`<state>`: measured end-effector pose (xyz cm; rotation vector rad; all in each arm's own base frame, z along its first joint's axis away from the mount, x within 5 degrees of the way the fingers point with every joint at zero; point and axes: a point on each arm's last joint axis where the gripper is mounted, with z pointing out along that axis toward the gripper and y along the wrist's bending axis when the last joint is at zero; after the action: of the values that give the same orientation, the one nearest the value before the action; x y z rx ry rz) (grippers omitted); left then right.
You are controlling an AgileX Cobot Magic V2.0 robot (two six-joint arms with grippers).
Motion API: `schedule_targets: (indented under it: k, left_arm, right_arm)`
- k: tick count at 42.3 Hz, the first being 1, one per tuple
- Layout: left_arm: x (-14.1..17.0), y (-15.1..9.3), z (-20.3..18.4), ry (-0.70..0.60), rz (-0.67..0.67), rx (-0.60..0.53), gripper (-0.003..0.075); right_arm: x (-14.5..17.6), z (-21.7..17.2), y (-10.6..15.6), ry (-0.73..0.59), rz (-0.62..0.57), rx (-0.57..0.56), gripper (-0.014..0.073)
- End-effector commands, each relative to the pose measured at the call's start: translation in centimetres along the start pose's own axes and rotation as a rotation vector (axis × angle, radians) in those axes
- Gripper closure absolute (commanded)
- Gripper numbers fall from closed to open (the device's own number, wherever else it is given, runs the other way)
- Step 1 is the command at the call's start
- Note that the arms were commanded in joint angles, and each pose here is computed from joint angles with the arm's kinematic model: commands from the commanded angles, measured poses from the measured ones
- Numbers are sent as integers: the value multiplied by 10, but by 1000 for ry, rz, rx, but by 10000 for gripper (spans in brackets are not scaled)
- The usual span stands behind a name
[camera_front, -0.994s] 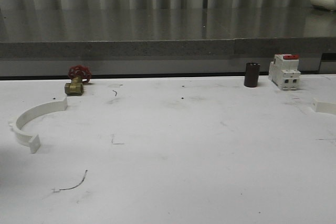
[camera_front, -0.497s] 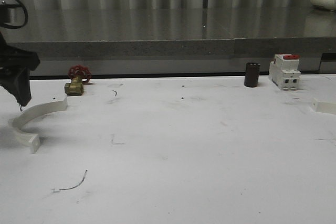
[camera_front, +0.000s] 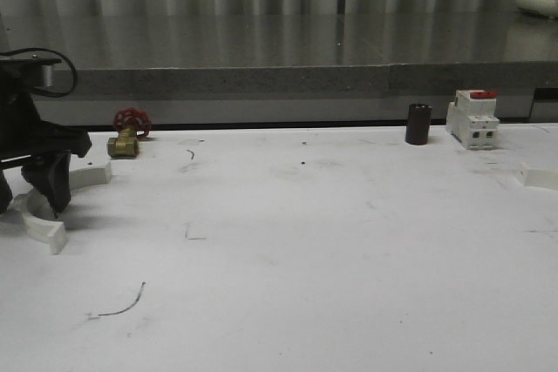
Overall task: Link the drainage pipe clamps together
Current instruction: 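Lower the left gripper and grasp the clamp half nearest it by its end, then carry the clamp half toward the table center and lower it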
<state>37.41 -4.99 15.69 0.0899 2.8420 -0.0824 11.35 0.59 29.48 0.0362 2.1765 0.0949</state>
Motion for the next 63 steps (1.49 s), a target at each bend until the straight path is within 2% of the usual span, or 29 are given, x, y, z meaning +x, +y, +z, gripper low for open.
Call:
schedule_targets:
  k: [1, 7, 15, 23, 27, 31, 39, 46, 51, 56, 63]
  left_arm:
    - [-14, -2, -23, -106, -19, 13, 391]
    - [-14, -2, -23, -112, -16, 11, 490]
    - [-15, -1, -23, -117, -13, 9, 583]
    - [-12, -2, -23, -88, -24, 17, 636]
    - [-13, -15, -28, -57, 2, 32, 638]
    - [-17, -40, -36, -56, 59, 55, 638]
    - [-24, -110, -60, -138, 148, 113, 638]
    - [-28, -166, -84, -221, 199, 81, 636]
    - [-30, -199, -86, -217, 231, 71, 636]
    - [-32, -228, -77, -170, 221, 65, 636]
    - [-37, -260, -58, -147, 102, 78, 636]
  right_arm:
    - [-15, -5, 1, -88, -2, -2, 123]
    - [-15, -5, 1, -88, -2, -2, 123]
    - [-15, -5, 1, -88, -2, -2, 123]
    - [-15, -5, 1, -88, -2, -2, 123]
    - [-15, -5, 1, -88, -2, -2, 123]
    - [-15, -5, 1, -88, -2, -2, 123]
    - [-15, -5, 1, -88, -2, -2, 123]
    - [-15, -5, 1, -88, -2, -2, 123]
    - [-15, -5, 1, -88, -2, -2, 123]
    - [-15, -5, 1, -88, -2, -2, 123]
    - [-15, -5, 1, -88, -2, -2, 123]
